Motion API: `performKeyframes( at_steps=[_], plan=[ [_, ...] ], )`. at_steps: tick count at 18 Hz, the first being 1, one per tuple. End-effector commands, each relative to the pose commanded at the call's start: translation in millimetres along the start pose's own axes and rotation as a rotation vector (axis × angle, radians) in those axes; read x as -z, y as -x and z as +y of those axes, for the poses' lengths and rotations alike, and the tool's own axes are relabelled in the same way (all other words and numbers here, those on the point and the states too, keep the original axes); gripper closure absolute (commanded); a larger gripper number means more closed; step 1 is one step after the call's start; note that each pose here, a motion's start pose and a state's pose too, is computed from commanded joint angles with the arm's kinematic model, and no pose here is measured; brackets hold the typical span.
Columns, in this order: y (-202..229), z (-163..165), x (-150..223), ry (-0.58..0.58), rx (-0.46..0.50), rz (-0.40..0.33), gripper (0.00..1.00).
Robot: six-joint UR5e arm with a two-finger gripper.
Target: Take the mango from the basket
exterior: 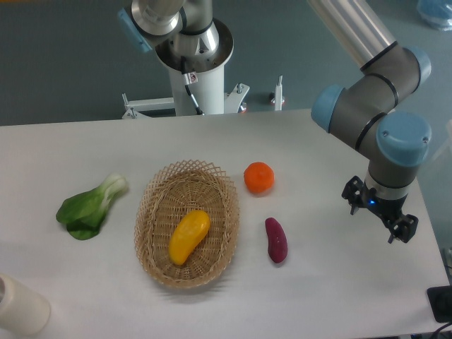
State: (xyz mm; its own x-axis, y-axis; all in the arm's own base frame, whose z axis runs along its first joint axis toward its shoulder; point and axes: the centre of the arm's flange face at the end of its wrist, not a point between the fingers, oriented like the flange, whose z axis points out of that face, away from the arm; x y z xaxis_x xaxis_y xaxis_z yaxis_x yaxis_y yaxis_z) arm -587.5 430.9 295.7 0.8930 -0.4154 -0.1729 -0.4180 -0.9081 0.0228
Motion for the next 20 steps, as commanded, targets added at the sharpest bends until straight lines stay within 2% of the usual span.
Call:
performKeyframes(
  at_steps=[13, 20],
  plan=[
    [-6.9, -6.3, -1.2, -0.01, 0.015, 0.011, 0.0],
    [-24.7, -64.8, 5.3, -0.023, 0.108, 0.013, 0.0]
  ],
)
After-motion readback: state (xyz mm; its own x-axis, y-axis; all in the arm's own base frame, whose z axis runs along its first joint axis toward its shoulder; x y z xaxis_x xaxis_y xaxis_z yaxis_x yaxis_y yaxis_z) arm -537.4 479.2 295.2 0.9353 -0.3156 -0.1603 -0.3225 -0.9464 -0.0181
